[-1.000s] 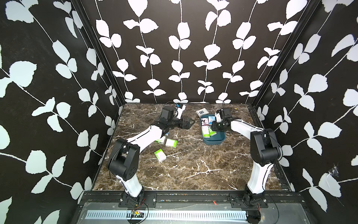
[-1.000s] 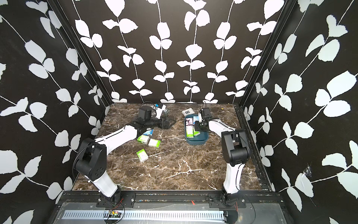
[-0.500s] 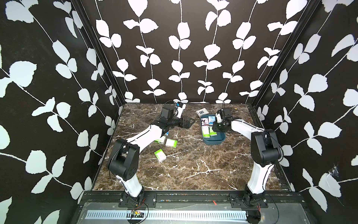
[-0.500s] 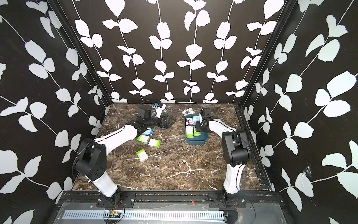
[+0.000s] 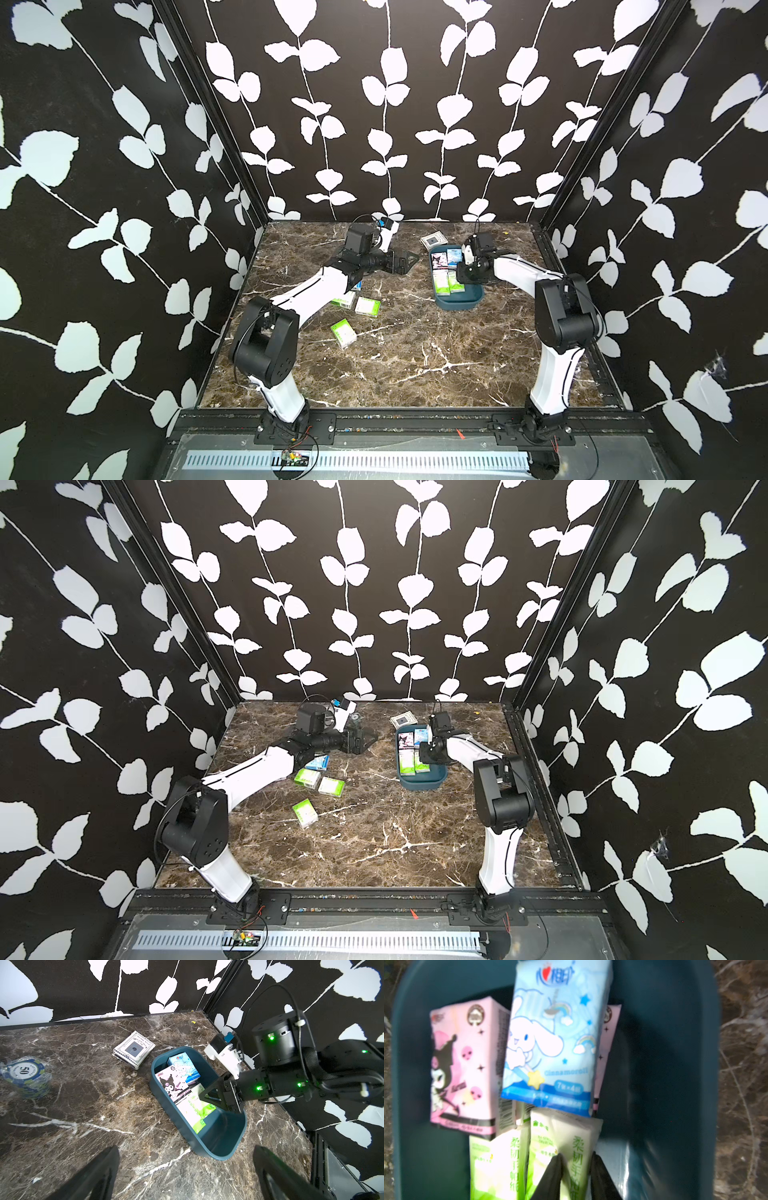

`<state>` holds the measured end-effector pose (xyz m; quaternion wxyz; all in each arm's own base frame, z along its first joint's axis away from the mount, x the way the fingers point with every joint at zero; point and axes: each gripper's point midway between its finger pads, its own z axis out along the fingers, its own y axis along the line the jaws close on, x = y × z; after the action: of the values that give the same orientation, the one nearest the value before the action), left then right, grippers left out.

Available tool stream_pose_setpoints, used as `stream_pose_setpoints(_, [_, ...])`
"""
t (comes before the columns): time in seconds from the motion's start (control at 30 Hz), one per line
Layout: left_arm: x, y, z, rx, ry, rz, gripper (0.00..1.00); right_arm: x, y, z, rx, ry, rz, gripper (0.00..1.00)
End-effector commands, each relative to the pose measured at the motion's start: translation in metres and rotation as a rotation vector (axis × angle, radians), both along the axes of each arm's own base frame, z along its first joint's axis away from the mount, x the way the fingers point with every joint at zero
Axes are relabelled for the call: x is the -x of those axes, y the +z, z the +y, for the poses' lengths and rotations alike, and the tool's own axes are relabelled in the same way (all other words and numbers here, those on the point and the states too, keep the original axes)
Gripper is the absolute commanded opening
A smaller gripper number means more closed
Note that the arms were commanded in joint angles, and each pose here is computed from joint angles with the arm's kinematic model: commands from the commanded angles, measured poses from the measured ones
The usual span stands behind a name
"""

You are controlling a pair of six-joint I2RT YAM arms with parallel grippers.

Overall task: Put the pocket tissues into the storage box
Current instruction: Place the pocket tissues in the storage box.

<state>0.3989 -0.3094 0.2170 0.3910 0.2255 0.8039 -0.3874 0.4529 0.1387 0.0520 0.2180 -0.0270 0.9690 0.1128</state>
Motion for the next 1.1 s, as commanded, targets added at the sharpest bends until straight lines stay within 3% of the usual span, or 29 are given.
stream_pose_setpoints(0.0, [0.001,0.023,-0.001,0.011,-0.012,-0.056,0.99,-0.009,0.000,0.007,-0.014,0.010,-0.002,0.24])
stream_pose_setpoints(0.17, [0.002,0.022,0.000,0.004,-0.010,-0.058,0.99,-0.012,0.002,0.010,-0.032,0.011,-0.012,0.25])
stream_pose_setpoints(0.37, [0.001,0.020,0.001,0.003,-0.009,-0.056,0.99,-0.010,0.009,0.012,-0.044,0.025,-0.015,0.46])
stream_pose_setpoints(0.57, [0.001,0.019,0.001,0.003,-0.009,-0.054,0.99,-0.009,0.023,0.010,-0.038,0.030,-0.038,0.59])
stream_pose_setpoints(1.07, [0.002,0.022,0.003,-0.001,-0.004,-0.069,0.99,-0.007,0.079,0.001,0.019,0.037,-0.140,0.73])
